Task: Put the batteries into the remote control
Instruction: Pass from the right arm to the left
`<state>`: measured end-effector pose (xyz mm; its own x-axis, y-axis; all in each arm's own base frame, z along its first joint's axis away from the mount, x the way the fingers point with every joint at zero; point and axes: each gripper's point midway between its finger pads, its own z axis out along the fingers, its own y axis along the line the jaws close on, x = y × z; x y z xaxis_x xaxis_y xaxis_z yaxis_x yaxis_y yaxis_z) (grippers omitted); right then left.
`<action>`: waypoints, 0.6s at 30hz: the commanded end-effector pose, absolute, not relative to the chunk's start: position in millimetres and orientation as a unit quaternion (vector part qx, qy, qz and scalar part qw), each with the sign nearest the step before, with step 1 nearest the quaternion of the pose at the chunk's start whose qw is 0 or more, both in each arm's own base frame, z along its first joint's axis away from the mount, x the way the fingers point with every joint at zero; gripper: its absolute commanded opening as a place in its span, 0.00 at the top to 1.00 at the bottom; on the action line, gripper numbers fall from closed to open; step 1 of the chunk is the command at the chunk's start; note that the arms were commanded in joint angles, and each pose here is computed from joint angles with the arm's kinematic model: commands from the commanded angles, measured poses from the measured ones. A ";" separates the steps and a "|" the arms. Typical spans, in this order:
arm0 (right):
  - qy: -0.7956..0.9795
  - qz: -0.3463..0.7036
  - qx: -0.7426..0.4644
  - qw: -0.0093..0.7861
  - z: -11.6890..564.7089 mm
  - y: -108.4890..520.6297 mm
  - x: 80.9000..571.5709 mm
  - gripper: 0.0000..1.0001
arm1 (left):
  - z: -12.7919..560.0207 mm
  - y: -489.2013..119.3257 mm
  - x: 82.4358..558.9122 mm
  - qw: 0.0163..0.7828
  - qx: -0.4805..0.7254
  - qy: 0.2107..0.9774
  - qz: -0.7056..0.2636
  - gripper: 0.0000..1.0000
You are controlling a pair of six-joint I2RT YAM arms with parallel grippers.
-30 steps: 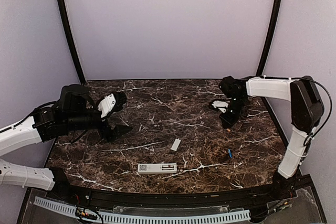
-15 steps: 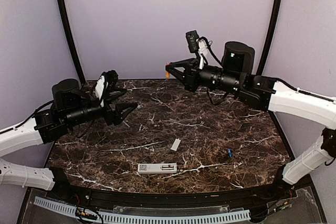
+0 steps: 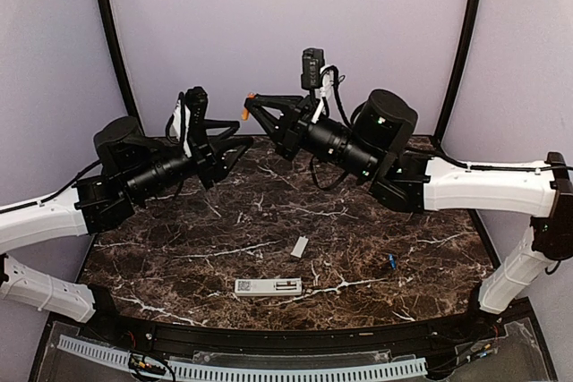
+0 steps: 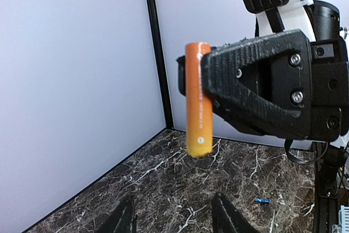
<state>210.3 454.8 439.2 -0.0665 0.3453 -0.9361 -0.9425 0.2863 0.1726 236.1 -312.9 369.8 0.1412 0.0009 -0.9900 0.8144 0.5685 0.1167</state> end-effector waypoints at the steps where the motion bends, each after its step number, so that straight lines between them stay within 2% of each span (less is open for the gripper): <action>1: 0.501 0.527 -0.274 0.630 442.9 451.5 209.4 1.00 | 401.8 -314.2 238.3 0.700 0.329 0.550 -0.314 0.54; 9: 0.513 0.516 -0.283 0.625 431.2 456.6 211.6 1.00 | 405.6 -322.7 236.5 0.698 0.349 0.541 -0.313 0.55; 14: 0.521 0.504 -0.290 0.625 425.2 459.9 214.4 1.00 | 407.0 -322.9 234.7 0.701 0.355 0.537 -0.306 0.64; 18: 0.526 0.498 -0.295 0.623 420.1 462.9 215.9 1.00 | 407.3 -322.4 234.7 0.703 0.360 0.536 -0.298 0.65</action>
